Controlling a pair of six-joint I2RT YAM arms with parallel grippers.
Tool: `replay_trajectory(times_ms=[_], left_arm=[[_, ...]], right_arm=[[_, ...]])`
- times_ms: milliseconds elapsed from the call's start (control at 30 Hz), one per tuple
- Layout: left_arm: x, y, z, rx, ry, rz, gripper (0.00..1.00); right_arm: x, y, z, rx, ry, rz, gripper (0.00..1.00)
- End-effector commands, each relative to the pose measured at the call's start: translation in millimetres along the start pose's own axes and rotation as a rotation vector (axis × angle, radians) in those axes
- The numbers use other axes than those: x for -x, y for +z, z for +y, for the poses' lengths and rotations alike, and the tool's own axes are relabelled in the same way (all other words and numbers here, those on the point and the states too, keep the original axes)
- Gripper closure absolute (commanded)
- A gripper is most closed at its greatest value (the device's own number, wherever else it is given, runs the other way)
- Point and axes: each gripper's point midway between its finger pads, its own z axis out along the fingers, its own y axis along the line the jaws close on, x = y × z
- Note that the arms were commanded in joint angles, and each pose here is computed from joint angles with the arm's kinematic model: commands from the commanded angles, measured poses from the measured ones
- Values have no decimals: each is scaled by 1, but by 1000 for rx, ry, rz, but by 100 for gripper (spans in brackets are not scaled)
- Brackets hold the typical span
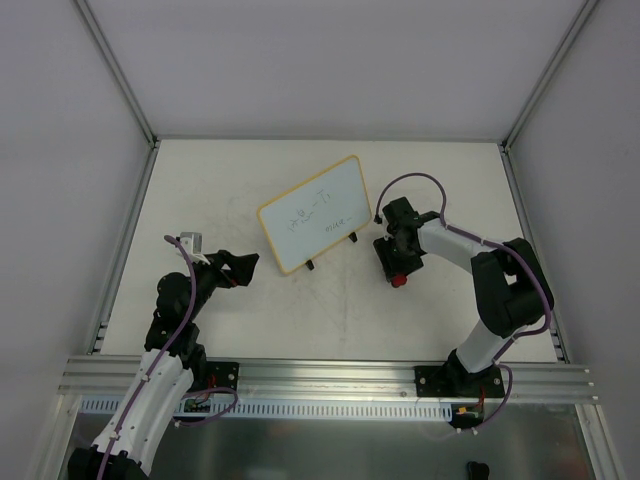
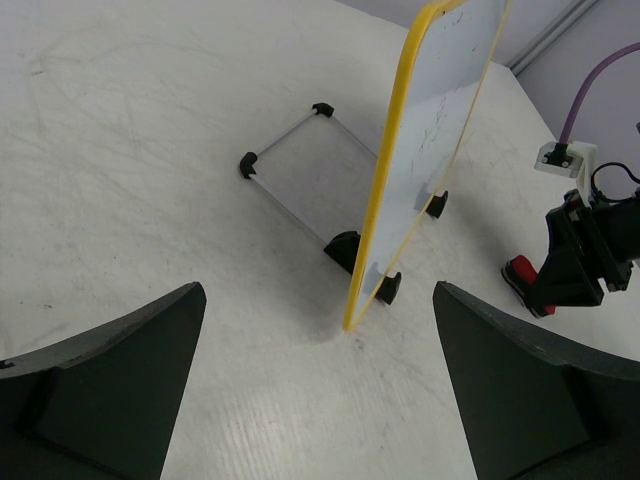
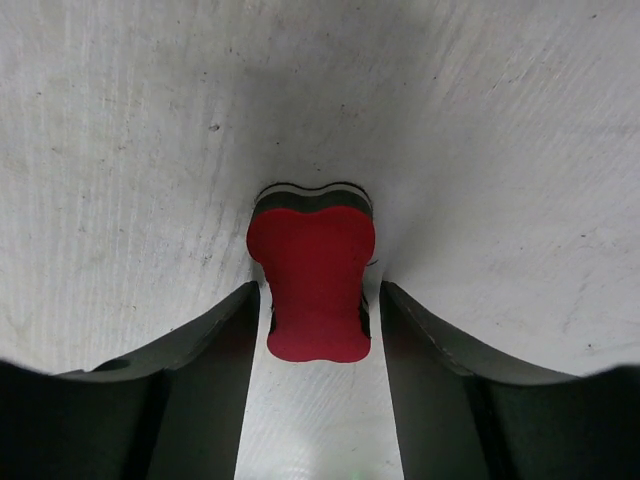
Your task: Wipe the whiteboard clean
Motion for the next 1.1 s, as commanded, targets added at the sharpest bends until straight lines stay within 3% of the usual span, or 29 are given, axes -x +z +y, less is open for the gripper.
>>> replay_trajectory(times_ms=[0,100,267,533,1067], left_arm=[[19,2,-16,-63,42,-50,1],[18,1,-16,-65,43,-47,1],[17,2,-16,-64,41,-45,1],[17,2,-17,-70,42,-43,1],[17,2,-16,-65,39,-40,1]], right_arm=[[3,-9,-1,-8,-10,-14,44],[4,-6,0,-7,-8,-3,30],[9,-10,-1,-10,-5,-31,30],[14,-13,-2,-15,-5,-55,43],[21,-20,-2,-17,-2,-102,47]])
